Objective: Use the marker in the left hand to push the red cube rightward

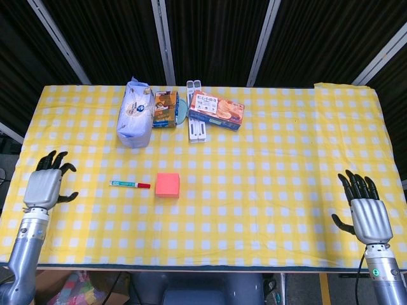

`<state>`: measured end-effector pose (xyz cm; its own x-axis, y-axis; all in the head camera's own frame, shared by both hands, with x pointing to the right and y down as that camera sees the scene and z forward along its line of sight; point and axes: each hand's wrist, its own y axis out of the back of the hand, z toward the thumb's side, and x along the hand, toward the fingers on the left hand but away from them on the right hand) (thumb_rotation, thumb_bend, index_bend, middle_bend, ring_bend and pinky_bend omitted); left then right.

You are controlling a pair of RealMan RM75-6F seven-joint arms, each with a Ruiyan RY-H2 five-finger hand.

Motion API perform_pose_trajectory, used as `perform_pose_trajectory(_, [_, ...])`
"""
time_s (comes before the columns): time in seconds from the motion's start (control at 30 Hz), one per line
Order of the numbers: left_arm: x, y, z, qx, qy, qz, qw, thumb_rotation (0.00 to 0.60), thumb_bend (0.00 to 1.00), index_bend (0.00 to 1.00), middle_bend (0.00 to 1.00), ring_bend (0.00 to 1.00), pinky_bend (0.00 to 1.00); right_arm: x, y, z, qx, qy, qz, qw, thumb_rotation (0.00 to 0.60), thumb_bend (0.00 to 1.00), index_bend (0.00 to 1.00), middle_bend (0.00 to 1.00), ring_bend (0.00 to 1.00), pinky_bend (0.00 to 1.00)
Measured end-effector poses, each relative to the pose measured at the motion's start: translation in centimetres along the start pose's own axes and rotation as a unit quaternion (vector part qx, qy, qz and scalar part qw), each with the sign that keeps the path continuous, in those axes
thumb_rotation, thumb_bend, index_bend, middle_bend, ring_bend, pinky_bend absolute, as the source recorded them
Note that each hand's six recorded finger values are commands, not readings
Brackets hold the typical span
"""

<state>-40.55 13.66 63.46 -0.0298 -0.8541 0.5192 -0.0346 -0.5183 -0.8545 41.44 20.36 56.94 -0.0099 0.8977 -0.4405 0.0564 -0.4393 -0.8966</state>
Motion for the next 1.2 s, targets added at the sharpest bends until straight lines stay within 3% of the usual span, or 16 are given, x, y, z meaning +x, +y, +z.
perform_pose_trajectory(0.37, [4.3, -3.9, 5.3, 0.038, -0.007, -0.038, 0.9985, 0.6, 0.27, 0.43, 0.11, 0.0, 0.1, 0.0, 0.0, -0.1, -0.006, 0.0, 0.001, 1.0, 0.6, 0.3, 0.0, 0.0, 0.0, 0.0])
perform_pose_trajectory(0.77, [6.0, -7.1, 9.3, 0.056, -0.019, -0.069, 0.9958, 0.6, 0.3, 0.45, 0.11, 0.0, 0.1, 0.0, 0.0, -0.2, -0.011, -0.001, 0.002, 0.9999, 0.6, 0.3, 0.0, 0.0, 0.0, 0.0])
perform_pose_trajectory(1.07, [6.2, -8.4, 10.5, 0.065, -0.023, -0.082, 0.9942, 0.6, 0.3, 0.47, 0.11, 0.0, 0.1, 0.0, 0.1, -0.2, -0.014, -0.001, 0.001, 0.9999, 0.6, 0.3, 0.0, 0.0, 0.0, 0.0])
perform_pose_trajectory(1.2, [6.2, -9.1, 10.7, 0.069, -0.019, -0.089, 0.9934, 0.6, 0.37, 0.51, 0.12, 0.0, 0.1, 0.0, 0.1, -0.2, -0.016, -0.001, 0.001, 0.9999, 0.6, 0.3, 0.0, 0.0, 0.0, 0.0])
